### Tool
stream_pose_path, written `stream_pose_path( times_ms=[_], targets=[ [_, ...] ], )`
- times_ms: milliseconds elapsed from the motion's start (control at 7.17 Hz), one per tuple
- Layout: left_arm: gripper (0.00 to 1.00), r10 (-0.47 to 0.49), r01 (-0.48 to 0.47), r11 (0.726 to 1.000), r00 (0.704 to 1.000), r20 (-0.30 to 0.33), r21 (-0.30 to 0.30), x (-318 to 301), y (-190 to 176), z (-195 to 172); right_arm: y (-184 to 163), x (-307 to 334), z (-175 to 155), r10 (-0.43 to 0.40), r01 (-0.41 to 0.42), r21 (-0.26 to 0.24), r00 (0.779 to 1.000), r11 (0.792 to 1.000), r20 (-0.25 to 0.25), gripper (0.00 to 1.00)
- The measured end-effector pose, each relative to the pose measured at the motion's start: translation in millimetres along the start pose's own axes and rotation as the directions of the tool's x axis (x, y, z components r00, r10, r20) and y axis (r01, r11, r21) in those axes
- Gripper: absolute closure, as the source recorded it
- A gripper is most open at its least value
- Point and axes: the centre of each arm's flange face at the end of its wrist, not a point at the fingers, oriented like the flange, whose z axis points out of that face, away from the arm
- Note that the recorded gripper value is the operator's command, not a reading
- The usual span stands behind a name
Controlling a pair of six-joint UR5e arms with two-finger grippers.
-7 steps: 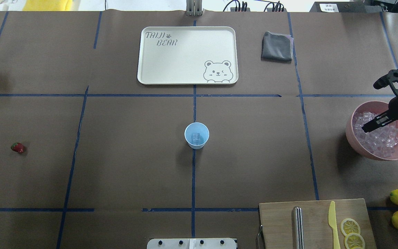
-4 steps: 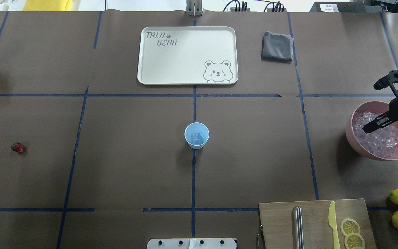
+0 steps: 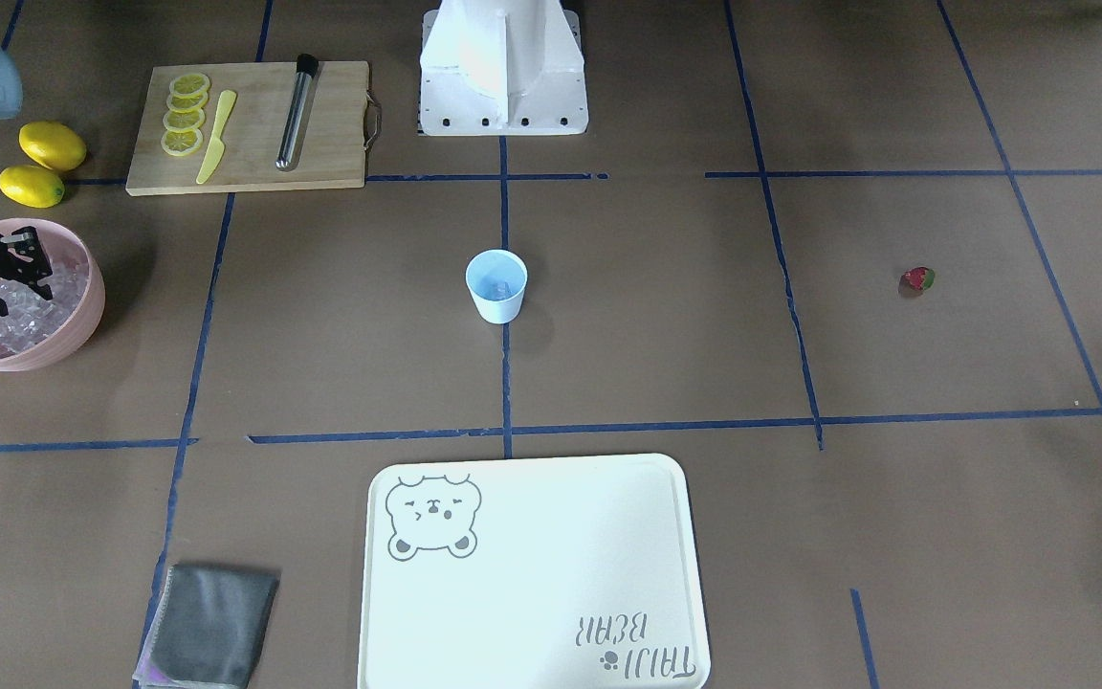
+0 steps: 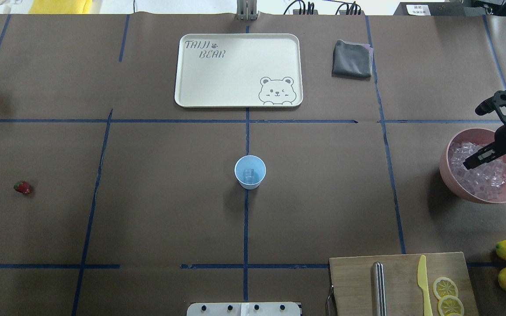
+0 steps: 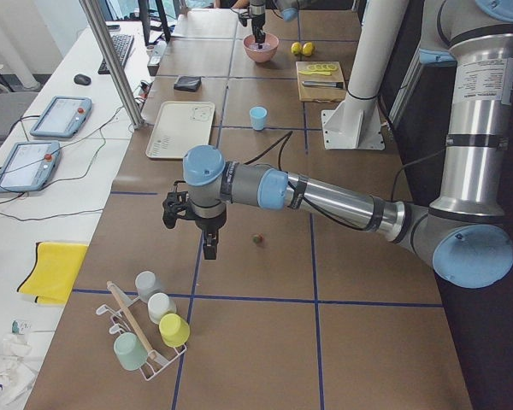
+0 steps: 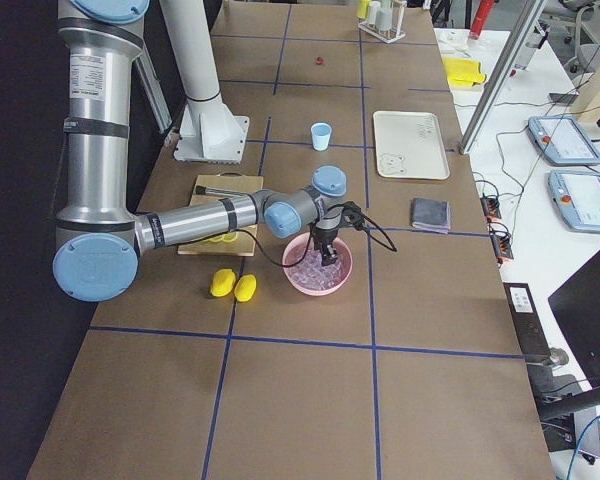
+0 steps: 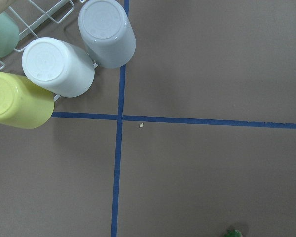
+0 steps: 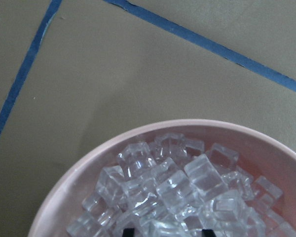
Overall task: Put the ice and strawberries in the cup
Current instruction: 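Close the right gripper on an ice cube in the pink bowl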
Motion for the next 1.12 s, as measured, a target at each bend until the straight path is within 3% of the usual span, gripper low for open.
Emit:
stream_pose_path(
  times_ms=[279,698,1116],
  targets=[
    [0.0,0.0,0.0,1.0,1.0,0.0,0.0,-0.2,0.2,0.1,0.2,-0.4,0.2,-0.001,0.001,-0.002,1.0,1.0,0.005,0.97],
    [0.0,0.0,0.0,1.0,1.0,-0.001,-0.001,-0.4,0.5,0.4,1.7,-6.5,-6.4,-0.01,0.01,0.001,0.999,1.0,0.041,1.0],
    [0.0,-0.001,0.001,1.0,1.0,-0.001,-0.001,-0.5,0.7,0.5,10.0,-15.5,-58.0,-0.003,-0.003,0.053,0.993,0.999,0.117,1.0]
  ],
)
